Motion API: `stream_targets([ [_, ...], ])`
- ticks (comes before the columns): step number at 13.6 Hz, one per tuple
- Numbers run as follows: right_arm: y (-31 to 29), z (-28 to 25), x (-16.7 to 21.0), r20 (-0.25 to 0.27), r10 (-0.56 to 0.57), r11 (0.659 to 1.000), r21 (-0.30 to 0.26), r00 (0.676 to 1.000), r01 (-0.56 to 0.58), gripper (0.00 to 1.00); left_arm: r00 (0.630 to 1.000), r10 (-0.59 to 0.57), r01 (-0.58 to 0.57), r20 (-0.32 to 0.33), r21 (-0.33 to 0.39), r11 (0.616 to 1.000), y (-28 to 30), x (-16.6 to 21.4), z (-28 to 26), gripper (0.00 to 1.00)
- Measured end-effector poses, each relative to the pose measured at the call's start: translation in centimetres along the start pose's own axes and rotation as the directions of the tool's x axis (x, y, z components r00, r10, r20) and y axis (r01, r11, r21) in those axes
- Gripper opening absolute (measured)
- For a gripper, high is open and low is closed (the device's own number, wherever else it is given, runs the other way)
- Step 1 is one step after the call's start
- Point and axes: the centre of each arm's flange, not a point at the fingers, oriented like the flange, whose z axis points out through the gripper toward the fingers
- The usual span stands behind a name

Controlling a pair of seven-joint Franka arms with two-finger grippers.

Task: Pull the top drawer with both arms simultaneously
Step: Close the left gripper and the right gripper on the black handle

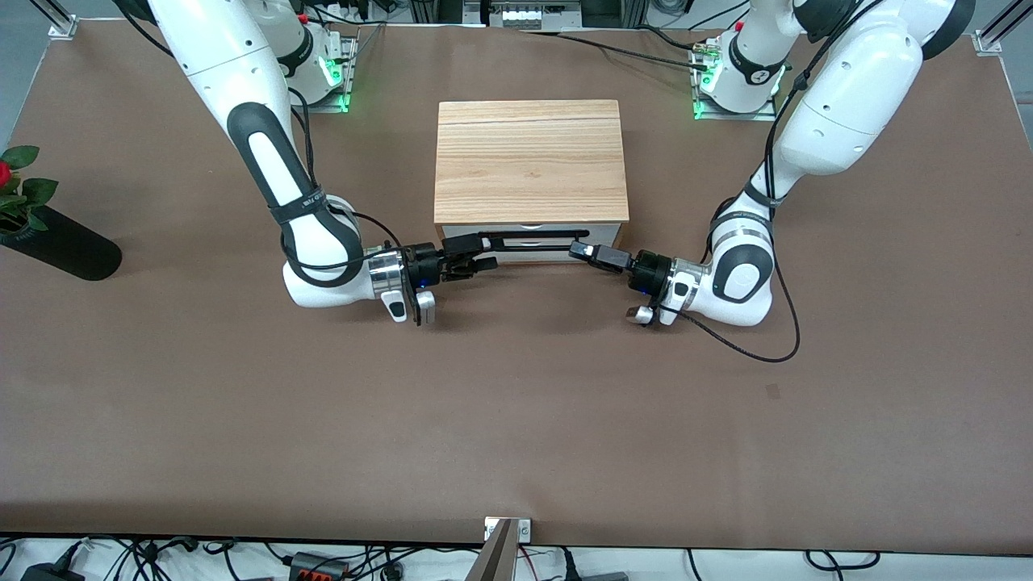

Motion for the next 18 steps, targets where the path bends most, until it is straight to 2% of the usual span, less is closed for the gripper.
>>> stream_targets([
  [2,1.4,0.3,-0.5,0.01,-0.044,0.999,0.009,0.999,0.044,0.96,1.0,0.0,0.0,0.003,0.0,1.0,0.0,0.0,0.2,0.55],
  [4,1.4,1.2,-0.9,0.024,-0.05,0.998,0.034,0.998,0.049,0.76,1.0,-0.001,0.001,0.006,0.001,1.0,-0.1,-0.1,0.4,0.49],
  [5,1.3,1.8,-1.1,0.027,-0.044,0.998,0.048,0.999,0.043,0.64,1.0,-0.003,0.003,0.006,0.001,1.0,-0.1,-0.1,0.4,0.49],
  [6,1.3,2.3,-1.5,0.034,-0.037,0.997,0.064,0.999,0.035,0.64,1.0,-0.004,0.004,0.007,0.001,1.0,-0.2,-0.1,0.4,0.46],
  [7,1.5,2.6,-1.9,0.043,-0.034,0.996,0.081,0.999,0.03,0.56,1.0,-0.005,0.005,0.007,0.001,1.0,-0.2,-0.2,0.4,0.45],
  [8,1.7,2.6,-2.2,0.042,-0.033,0.996,0.084,0.999,0.029,0.42,1.0,-0.006,0.006,0.008,0.001,1.0,-0.3,-0.2,0.5,0.45],
  [10,2.1,2.2,-2.3,0.036,-0.028,0.996,0.089,0.999,0.024,0.36,1.0,-0.004,0.004,0.009,0.001,1.0,-0.5,-0.4,0.5,0.41],
  [11,2.5,2.1,-2.4,0.031,-0.021,0.996,0.085,0.999,0.018,0.24,1.0,0.001,-0.001,0.01,0.001,1.0,-0.6,-0.5,0.6,0.37],
  [12,2.8,2.1,-2.4,0.029,-0.016,0.996,0.086,0.999,0.013,0.19,1.0,0.003,-0.003,0.011,0.001,1.0,-0.7,-0.5,0.6,0.33],
  [14,2.9,2.0,-2.4,0.027,-0.013,0.995,0.095,1.0,0.01,0.15,1.0,0.01,-0.01,0.012,0.001,1.0,-0.8,-0.6,0.7,0.31],
  [15,2.9,2.0,-2.4,0.026,-0.011,0.995,0.097,1.0,0.009,0.15,1.0,0.011,-0.011,0.01,0.003,1.0,-0.9,-0.6,0.7,0.25],
  [18,2.9,2.0,-2.4,0.025,-0.01,0.995,0.099,1.0,0.008,0.15,1.0,0.027,-0.027,0.01,0.003,1.0,-0.9,-0.6,0.7,0.23],
])
